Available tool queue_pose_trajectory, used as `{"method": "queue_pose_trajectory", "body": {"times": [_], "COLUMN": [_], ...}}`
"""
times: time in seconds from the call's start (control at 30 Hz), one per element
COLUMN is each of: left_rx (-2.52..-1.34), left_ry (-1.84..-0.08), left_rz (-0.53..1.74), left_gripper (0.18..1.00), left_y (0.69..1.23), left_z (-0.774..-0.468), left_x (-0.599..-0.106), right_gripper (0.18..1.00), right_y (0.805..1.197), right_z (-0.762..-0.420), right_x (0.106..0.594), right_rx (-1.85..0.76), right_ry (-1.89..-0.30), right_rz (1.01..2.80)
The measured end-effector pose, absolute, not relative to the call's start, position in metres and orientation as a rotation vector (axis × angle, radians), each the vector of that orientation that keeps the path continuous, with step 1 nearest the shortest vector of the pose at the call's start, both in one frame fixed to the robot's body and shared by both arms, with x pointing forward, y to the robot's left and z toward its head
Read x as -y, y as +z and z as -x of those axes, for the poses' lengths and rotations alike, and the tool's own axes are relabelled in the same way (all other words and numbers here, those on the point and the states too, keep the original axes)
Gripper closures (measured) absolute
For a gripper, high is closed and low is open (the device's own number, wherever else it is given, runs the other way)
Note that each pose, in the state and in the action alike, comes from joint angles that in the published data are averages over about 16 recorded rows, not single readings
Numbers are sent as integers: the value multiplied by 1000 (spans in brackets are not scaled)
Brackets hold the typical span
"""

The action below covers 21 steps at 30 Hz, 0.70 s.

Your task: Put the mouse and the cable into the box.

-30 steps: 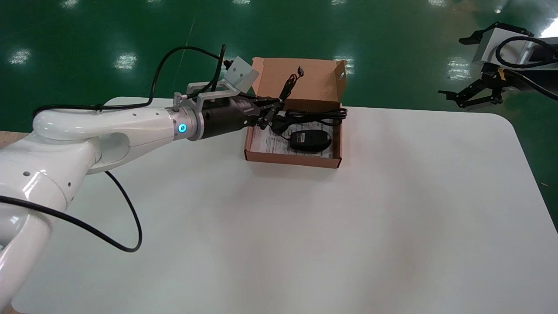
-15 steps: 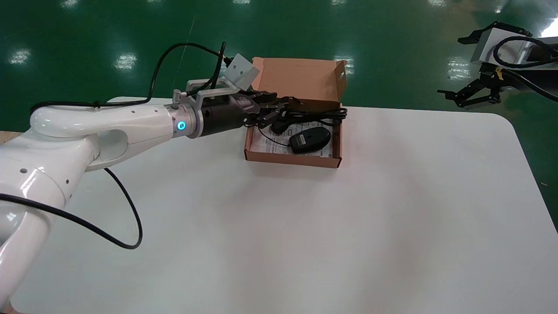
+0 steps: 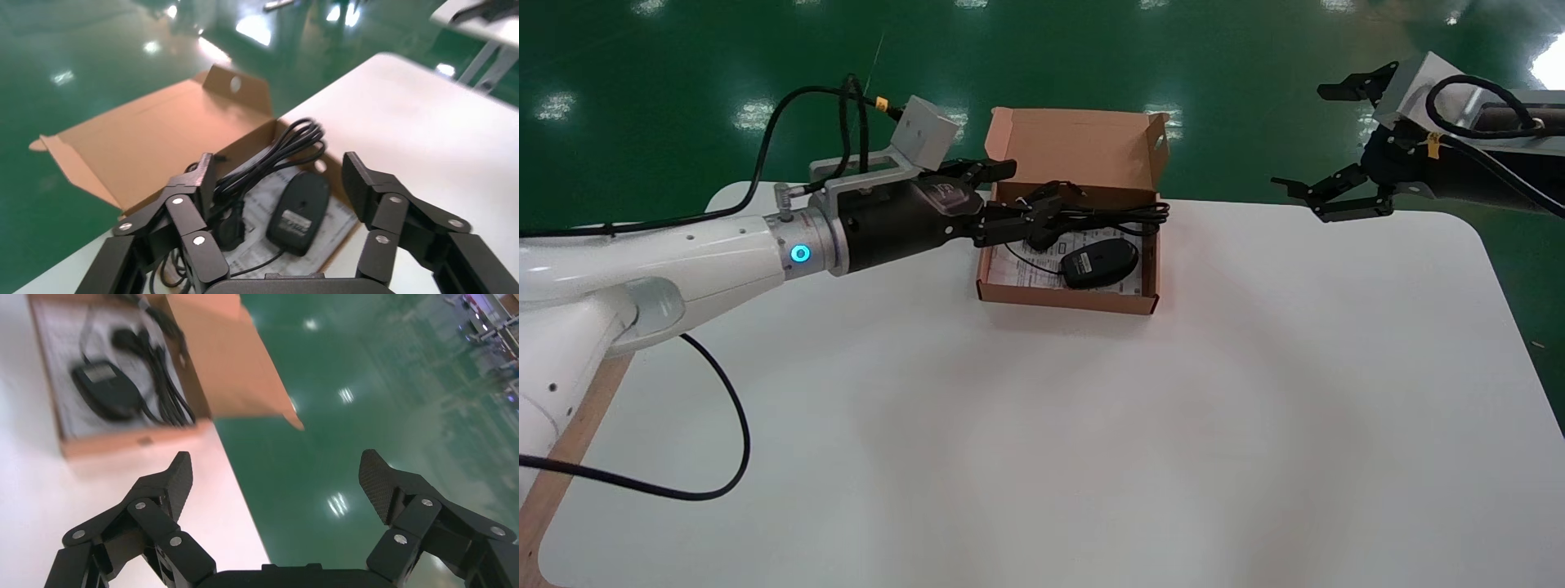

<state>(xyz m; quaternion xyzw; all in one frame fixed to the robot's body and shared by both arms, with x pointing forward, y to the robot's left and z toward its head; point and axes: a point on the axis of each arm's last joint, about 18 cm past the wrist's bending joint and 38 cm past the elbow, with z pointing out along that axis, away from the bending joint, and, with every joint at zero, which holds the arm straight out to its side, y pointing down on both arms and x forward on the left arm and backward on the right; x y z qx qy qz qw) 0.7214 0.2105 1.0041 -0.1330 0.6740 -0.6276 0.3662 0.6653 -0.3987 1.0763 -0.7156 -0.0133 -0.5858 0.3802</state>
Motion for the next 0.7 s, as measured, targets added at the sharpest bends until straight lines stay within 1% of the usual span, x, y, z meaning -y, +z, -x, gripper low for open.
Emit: {"method": "queue_pose_trajectory", "body": {"times": [0.13, 0.33, 0.53, 0.7], "left_rx": [-1722, -1712, -1711, -1719], "left_ry": [-1668, -1736, -1788, -1818], "left_rz": [308, 249, 179, 114], "left_gripper": [413, 302, 232, 203], "left_y": [1004, 1005, 1005, 1005], "left_z": [-706, -681, -653, -627], "left_x": [-221, -238, -253, -265], "right_gripper": [179, 179, 179, 179], "right_y": [1069, 1059, 1048, 1039], "right_z": [-657, -641, -621, -602], "right_x": [389, 376, 363, 352], "right_rx": [43, 61, 83, 104], "right_ry": [-1425, -1314, -1199, -1100], "right_rz": [1778, 1715, 1664, 1631]}}
